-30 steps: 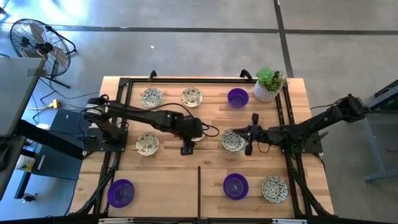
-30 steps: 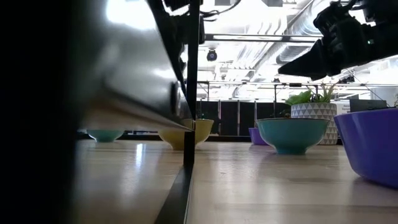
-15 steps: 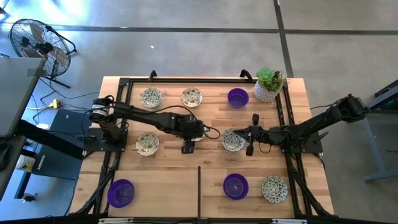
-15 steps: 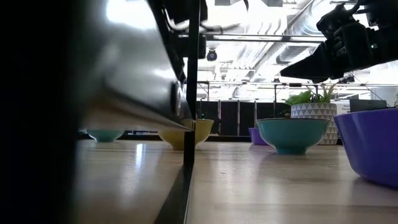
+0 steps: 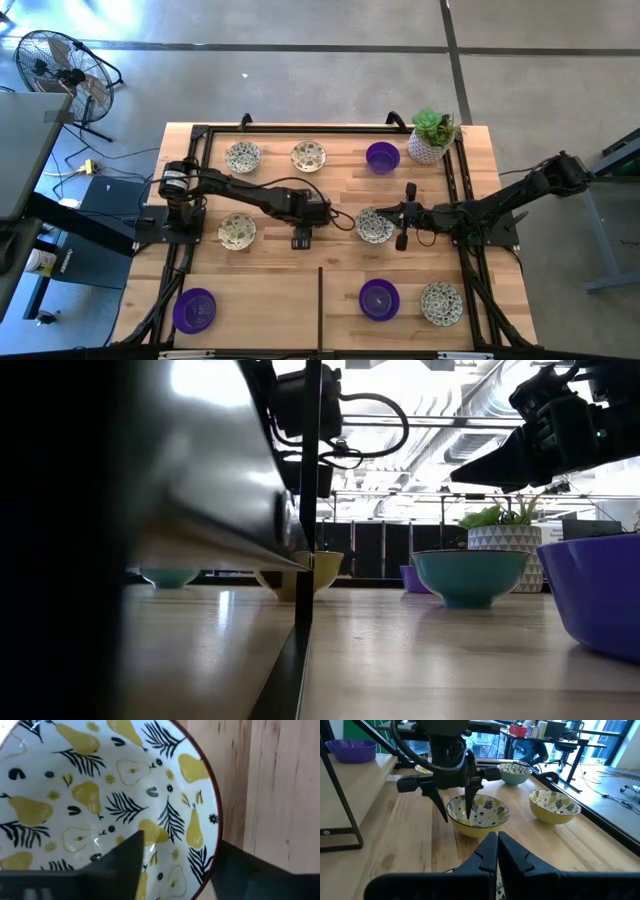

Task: Pick & Place Mini bowls
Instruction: Put the right yellow patterned bowl on the shelf

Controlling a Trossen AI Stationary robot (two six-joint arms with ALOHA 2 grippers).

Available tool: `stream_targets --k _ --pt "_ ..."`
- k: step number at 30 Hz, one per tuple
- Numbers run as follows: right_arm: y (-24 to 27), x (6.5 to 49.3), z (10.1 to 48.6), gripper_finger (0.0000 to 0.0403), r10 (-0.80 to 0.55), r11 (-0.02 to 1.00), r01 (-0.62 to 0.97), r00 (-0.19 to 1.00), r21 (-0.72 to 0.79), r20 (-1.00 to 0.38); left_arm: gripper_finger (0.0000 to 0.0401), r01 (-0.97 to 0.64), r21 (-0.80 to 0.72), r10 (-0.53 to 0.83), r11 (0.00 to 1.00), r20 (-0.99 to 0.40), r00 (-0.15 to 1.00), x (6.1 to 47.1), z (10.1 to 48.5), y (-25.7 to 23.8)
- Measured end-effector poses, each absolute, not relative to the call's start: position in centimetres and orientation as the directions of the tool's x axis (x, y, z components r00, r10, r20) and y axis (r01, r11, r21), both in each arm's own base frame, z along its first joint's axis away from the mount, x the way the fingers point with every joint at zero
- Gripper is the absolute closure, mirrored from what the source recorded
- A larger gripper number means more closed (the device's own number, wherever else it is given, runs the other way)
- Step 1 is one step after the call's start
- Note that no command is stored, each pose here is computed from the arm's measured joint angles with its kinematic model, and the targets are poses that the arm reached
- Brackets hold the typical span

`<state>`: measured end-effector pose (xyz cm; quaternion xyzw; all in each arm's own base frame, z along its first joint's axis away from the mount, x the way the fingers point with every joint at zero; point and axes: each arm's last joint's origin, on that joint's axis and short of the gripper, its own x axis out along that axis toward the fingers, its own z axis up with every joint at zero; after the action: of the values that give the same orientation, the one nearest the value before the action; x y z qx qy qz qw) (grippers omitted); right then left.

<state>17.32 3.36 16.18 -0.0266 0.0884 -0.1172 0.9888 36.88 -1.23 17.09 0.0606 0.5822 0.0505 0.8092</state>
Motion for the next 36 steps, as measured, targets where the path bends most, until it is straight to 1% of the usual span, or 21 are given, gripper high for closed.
stream_targets --k 6,7,8,10,13,16,18,20,21,23,25,28,30,36 --pt "3.4 17.3 16.2 0.0402 -0.237 0.971 0.227 0.957 -0.075 -0.169 0.037 -0.012 0.162 0.157 0.987 -0.931 0.329 36.8 17.6 -1.2" --pt "3.4 17.3 16.2 0.0402 -0.237 0.971 0.227 0.957 -0.076 -0.169 0.0383 -0.012 0.163 0.157 0.987 -0.93 0.333 36.8 17.8 -1.3" --pt "3.4 17.3 16.2 0.0402 -0.236 0.971 0.227 0.957 -0.076 -0.169 0.0387 -0.009 0.16 0.153 0.987 -0.929 0.336 36.8 17.8 -1.4" --pt "3.4 17.3 16.2 0.0401 -0.237 0.971 0.227 0.957 -0.076 -0.169 0.0379 -0.004 0.158 0.151 0.987 -0.936 0.319 36.8 18.3 -1.4" --pt "3.4 17.3 16.2 0.0402 -0.237 0.971 0.228 0.957 -0.072 -0.169 0.0377 0.003 0.14 0.134 0.99 -0.955 0.266 36.8 20.1 -1.5" --pt "3.3 17.3 16.2 0.0401 -0.237 0.971 0.228 0.957 -0.074 -0.169 0.0391 0.002 0.136 0.129 0.991 -0.95 0.284 36.9 22.7 -1.9" --pt "3.3 17.3 16.2 0.0401 -0.239 0.971 0.229 0.957 -0.075 -0.168 0.0391 -0.003 0.124 0.119 0.992 -0.947 0.298 36.1 24.6 -2.4" --pt "3.3 17.3 16.2 0.0402 -0.239 0.971 0.23 0.957 -0.071 -0.165 0.0386 -0.008 0.083 0.08 0.997 -0.936 0.343 35.6 25.9 -3.4" --pt "3.3 17.3 16.2 0.0402 -0.239 0.971 0.23 0.957 -0.07 -0.165 0.0386 -0.011 0.062 0.062 0.998 -0.938 0.342 35.2 26.2 -4.0" --pt "3.3 17.3 16.2 0.0401 -0.238 0.971 0.23 0.957 -0.066 -0.165 0.0388 -0.024 0.031 0.037 0.999 -0.955 0.293 34.0 26.6 -5.4" --pt "3.3 17.3 16.2 0.0402 -0.238 0.971 0.23 0.957 -0.067 -0.164 0.0391 -0.033 0.014 0.023 0.999 -0.955 0.296 33.0 27.3 -7.1" --pt "3.3 17.4 16.2 0.0402 -0.239 0.971 0.231 0.957 -0.069 -0.163 0.0391 -0.046 0.007 0.019 0.999 -0.964 0.267 31.1 28.2 -9.7" --pt "3.3 17.4 16.3 0.0401 -0.238 0.971 0.23 0.958 -0.067 -0.158 0.039 -0.031 -0.009 0.0 0.999 -0.964 0.267 30.2 28.2 -11.9" --pt "3.3 17.4 16.3 0.0401 -0.238 0.971 0.231 0.958 -0.066 -0.157 0.0388 -0.017 -0.028 -0.023 0.999 -0.978 0.209 26.8 28.2 -17.1"
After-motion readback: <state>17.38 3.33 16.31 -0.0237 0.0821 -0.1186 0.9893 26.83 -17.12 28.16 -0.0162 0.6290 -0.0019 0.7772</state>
